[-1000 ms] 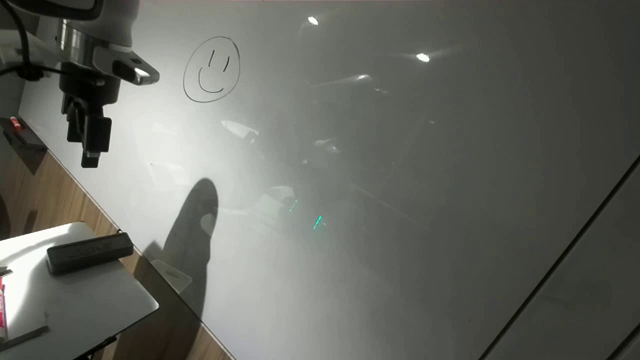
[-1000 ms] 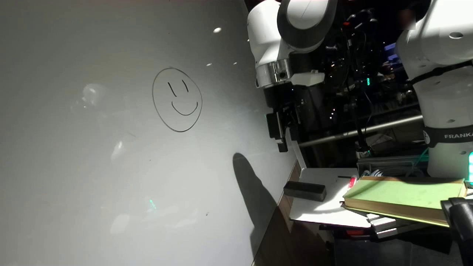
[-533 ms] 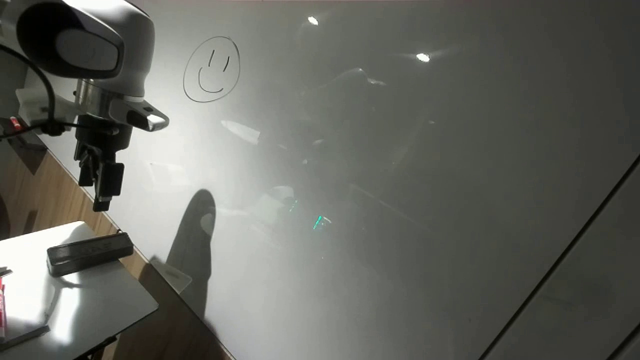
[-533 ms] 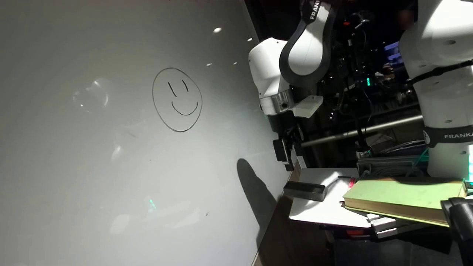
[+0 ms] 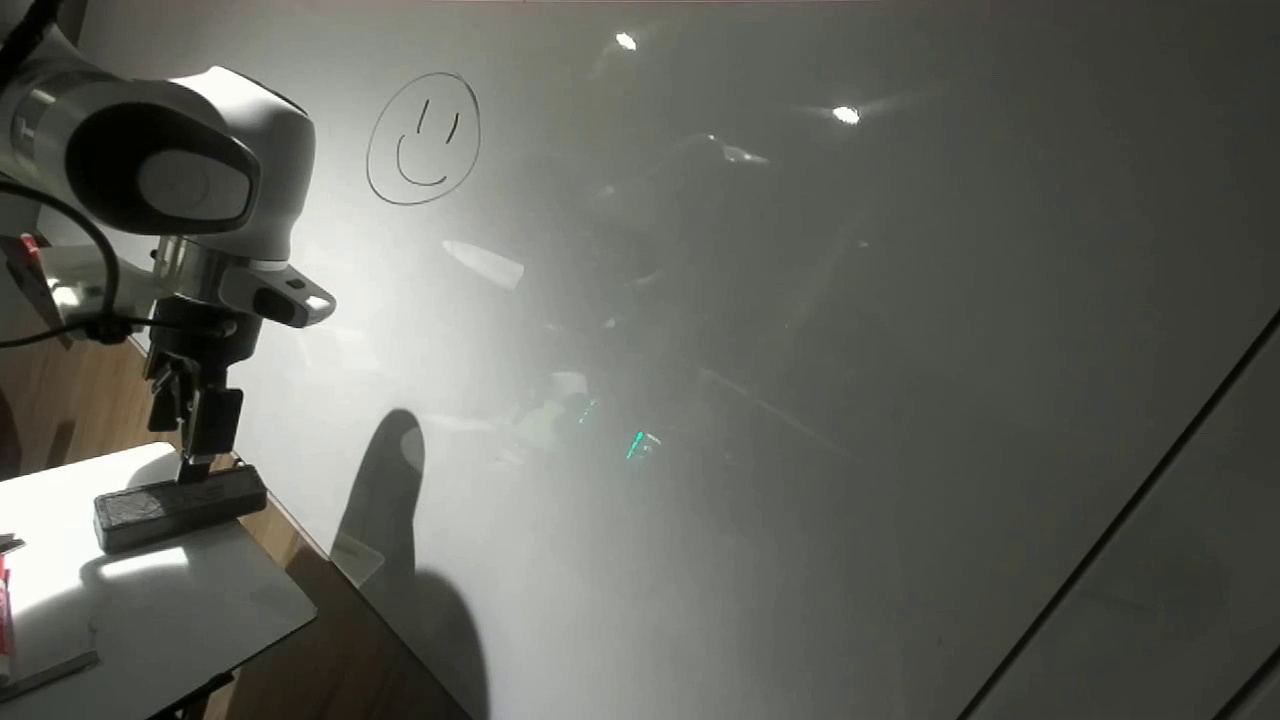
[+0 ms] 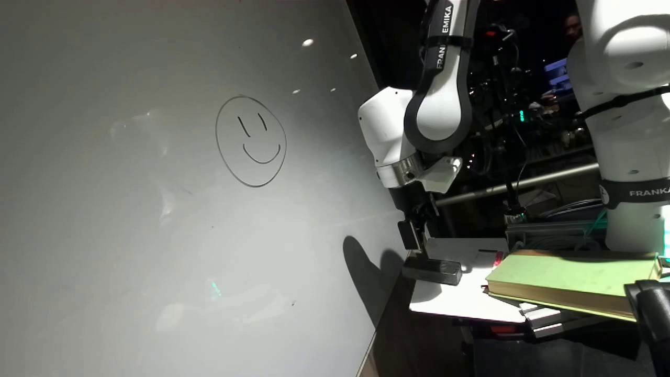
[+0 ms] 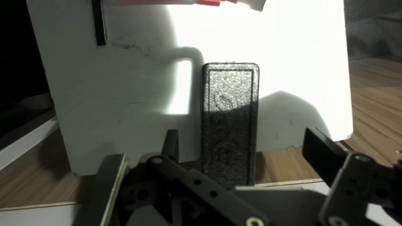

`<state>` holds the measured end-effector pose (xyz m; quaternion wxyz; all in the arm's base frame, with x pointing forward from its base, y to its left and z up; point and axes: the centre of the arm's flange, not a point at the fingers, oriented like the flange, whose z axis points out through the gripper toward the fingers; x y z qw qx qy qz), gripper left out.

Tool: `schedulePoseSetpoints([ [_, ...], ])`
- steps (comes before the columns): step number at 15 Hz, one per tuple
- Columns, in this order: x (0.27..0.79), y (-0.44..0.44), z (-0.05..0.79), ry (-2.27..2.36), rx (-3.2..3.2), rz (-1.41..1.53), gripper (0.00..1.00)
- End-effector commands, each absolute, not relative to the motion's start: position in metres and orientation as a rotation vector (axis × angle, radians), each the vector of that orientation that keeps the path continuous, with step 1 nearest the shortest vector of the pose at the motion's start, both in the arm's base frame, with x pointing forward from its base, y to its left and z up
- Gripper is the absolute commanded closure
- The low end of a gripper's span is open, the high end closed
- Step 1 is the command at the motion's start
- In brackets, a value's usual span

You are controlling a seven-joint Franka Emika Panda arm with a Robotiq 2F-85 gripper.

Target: Use the duster to wipe the white board

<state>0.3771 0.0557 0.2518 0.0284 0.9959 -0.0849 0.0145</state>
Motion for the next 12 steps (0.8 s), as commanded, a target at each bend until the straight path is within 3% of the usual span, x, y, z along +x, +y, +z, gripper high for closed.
schedulePoseSetpoints([
  [1,0.39,0.054,0.232,-0.271,3.062,0.062,0.0],
  [11,0.405,0.051,0.211,-0.28,3.048,0.044,0.0],
  [12,0.406,0.052,0.209,-0.278,3.046,0.041,0.07],
])
